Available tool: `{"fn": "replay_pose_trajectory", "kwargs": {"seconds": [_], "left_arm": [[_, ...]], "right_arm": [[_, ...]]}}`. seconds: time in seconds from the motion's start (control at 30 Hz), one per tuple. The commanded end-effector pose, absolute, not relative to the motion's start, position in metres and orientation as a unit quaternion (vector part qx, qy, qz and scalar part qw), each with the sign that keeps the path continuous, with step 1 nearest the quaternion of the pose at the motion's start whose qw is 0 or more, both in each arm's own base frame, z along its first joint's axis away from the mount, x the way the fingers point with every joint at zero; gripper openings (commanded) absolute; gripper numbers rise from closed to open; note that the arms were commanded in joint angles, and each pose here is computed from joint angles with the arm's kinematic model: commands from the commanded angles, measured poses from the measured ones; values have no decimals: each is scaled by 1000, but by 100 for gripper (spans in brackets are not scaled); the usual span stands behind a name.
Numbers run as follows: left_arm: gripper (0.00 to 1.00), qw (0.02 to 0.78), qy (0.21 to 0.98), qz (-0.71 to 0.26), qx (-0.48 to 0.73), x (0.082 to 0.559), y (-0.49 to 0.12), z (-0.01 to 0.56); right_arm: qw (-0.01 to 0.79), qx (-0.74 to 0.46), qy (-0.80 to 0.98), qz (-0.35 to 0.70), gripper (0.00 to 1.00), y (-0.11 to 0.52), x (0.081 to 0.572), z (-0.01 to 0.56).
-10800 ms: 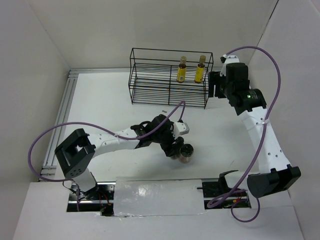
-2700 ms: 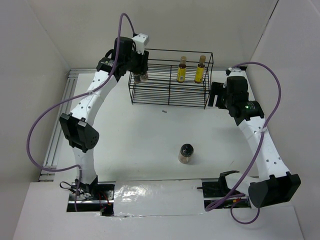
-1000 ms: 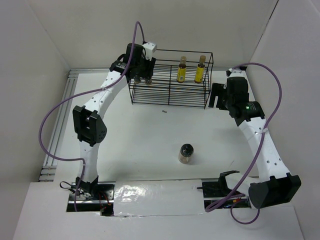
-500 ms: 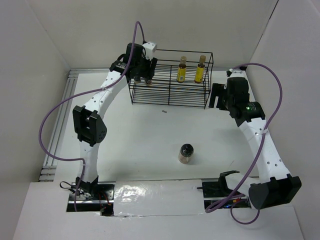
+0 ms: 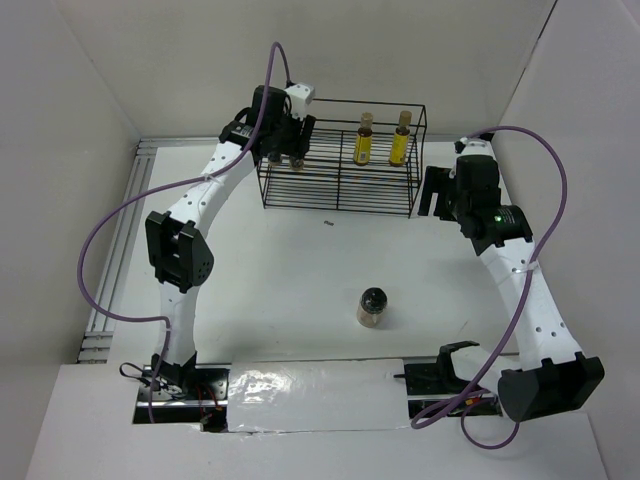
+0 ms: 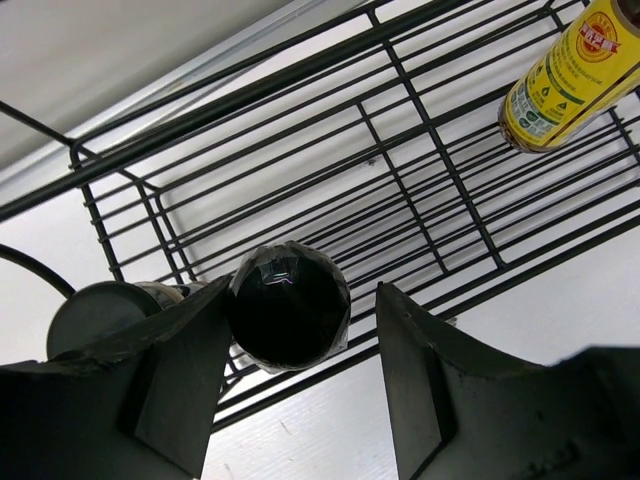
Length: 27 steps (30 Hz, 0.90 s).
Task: Organize the condiment bottles
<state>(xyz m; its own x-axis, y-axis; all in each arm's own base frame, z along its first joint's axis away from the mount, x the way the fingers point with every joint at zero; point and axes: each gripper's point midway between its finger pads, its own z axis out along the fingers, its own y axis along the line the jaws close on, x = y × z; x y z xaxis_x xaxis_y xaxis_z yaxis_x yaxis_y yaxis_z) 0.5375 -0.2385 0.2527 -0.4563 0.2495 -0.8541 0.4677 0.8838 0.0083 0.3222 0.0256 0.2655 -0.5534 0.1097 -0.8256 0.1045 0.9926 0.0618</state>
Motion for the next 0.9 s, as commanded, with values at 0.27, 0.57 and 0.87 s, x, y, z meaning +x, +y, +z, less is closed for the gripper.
{"fn": "replay_pose_trajectory", "kwargs": {"seconds": [0.27, 0.57, 0.87], "left_arm": [[74, 549, 795, -94, 239, 551, -240, 302], [92, 574, 775, -109, 242, 552, -246, 325], [99, 614, 713, -177, 289, 509, -279, 396]], "right_arm": [[470, 46, 881, 15, 87, 30, 320, 272], [461, 39, 886, 19, 87, 32, 320, 267], [463, 43, 885, 25, 87, 34, 322, 263]]}}
